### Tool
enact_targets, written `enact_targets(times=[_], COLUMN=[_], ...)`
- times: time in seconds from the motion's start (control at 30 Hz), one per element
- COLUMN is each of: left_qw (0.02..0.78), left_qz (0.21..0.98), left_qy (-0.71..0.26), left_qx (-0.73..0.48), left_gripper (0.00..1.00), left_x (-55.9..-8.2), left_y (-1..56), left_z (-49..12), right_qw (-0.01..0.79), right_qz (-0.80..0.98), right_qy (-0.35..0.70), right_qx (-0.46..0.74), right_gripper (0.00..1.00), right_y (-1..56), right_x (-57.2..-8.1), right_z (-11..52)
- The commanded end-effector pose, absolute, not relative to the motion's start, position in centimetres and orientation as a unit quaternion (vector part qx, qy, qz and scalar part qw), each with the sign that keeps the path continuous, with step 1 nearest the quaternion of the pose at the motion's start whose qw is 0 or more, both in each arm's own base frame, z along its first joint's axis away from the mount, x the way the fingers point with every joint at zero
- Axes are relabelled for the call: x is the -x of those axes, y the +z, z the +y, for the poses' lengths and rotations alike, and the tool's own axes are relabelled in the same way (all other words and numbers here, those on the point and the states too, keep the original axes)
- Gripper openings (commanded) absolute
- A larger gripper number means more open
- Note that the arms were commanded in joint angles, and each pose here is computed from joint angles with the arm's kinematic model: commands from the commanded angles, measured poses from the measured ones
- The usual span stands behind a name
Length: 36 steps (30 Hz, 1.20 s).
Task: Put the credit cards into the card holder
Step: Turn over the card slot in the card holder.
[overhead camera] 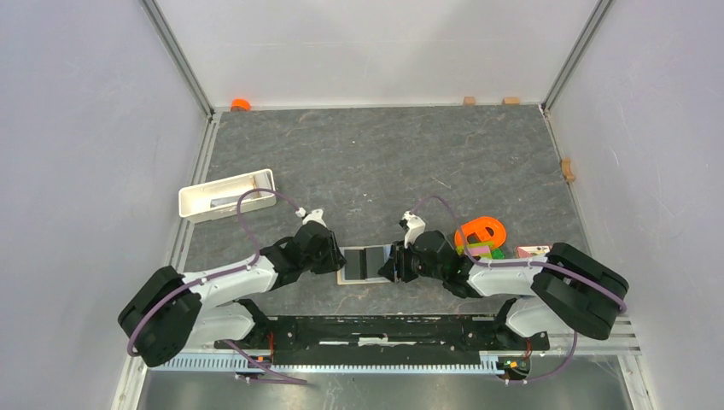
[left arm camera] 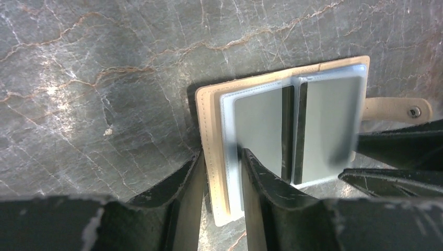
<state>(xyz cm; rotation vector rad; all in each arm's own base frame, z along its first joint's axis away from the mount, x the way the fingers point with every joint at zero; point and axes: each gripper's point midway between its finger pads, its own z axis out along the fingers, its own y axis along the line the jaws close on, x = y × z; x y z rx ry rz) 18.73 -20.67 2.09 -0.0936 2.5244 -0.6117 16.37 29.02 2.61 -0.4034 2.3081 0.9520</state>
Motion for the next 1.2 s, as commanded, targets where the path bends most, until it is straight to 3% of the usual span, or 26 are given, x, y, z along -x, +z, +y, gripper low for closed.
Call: enact_targets(times=[0.0,0.53,1.17], left_qw=[0.231,0.225,0.217], left_qz=[0.951,0.948,0.945], left_qy=[-0.204,-0.223,-0.24], left_qx=[0.032,0.032,0.037], left_gripper=[0.37,0.3,0.27], left_x=[-16.9,-16.9,-16.4], left_y=[-0.6,-0.3,0.1], left_z=[-19.5,-20.3,-20.6], right_qw=[0.282,0.308,0.351], right_qz=[0.85,0.794,0.784], right_qy=[0.42,0.495,0.484], right_qx=[0.148,0.172,0.168], right_gripper=[0.43,0.41,0.39], right_y=[3.5,7.8,10.0], right_x=[-15.2,-15.2,-16.3], right_z=[30.6,34.1,34.6])
